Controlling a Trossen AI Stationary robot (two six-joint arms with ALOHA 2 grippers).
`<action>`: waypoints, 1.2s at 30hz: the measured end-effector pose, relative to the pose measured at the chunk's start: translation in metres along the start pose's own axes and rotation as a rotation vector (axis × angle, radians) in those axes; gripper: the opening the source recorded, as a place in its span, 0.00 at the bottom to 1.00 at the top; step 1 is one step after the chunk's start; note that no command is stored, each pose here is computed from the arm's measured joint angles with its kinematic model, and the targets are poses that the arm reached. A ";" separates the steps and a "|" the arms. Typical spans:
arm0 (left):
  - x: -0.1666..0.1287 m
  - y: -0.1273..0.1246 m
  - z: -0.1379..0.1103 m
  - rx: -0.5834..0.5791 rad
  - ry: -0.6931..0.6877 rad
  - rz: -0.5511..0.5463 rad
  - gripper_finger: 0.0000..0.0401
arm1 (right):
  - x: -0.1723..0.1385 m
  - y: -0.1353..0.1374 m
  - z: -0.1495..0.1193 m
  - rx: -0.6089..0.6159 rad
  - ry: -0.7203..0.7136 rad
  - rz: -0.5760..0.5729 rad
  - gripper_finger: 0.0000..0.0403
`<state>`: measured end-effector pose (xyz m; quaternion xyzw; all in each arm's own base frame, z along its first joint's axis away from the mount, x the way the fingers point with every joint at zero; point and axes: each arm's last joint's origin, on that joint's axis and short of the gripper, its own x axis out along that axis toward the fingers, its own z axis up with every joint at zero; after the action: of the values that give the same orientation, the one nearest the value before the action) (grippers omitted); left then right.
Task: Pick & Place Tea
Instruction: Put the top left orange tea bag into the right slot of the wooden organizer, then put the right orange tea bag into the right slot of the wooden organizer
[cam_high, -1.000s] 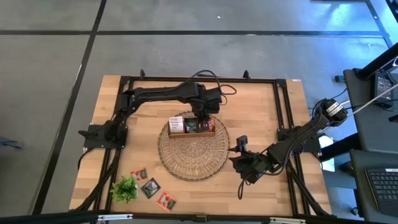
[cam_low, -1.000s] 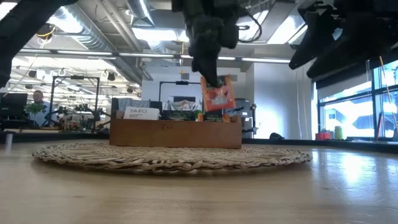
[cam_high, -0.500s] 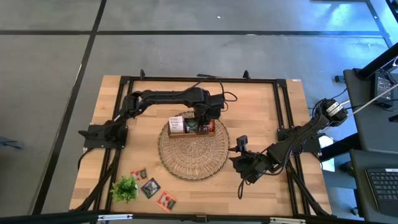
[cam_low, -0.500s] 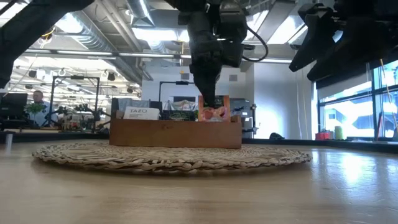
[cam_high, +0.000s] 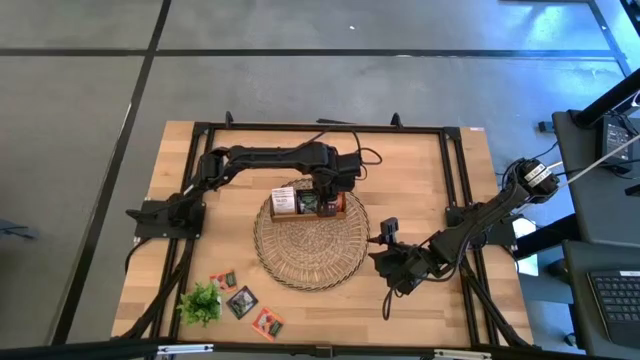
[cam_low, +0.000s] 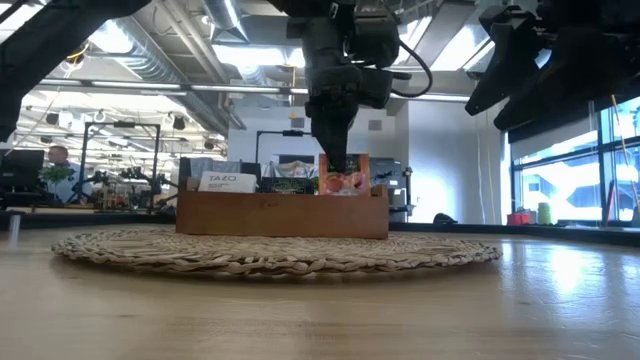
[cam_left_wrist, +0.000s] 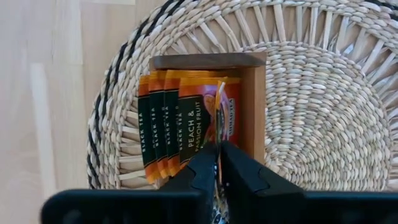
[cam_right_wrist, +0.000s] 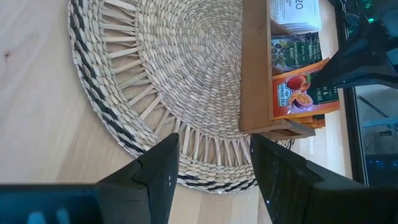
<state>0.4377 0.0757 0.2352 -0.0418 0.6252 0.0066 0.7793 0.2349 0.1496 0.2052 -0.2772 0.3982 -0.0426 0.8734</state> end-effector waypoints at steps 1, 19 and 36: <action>0.000 0.000 0.000 0.000 0.000 0.000 0.07 | 0.000 0.000 0.000 0.000 0.000 0.000 0.49; -0.073 -0.010 -0.012 -0.065 -0.078 -0.040 0.32 | 0.000 0.000 0.000 0.019 0.001 0.000 0.49; -0.094 -0.108 -0.077 0.019 -0.430 -0.145 0.32 | 0.001 0.000 0.003 0.013 -0.022 -0.001 0.49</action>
<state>0.3489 -0.0335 0.3168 -0.0772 0.4402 -0.0465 0.8934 0.2371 0.1506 0.2062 -0.2723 0.3879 -0.0426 0.8795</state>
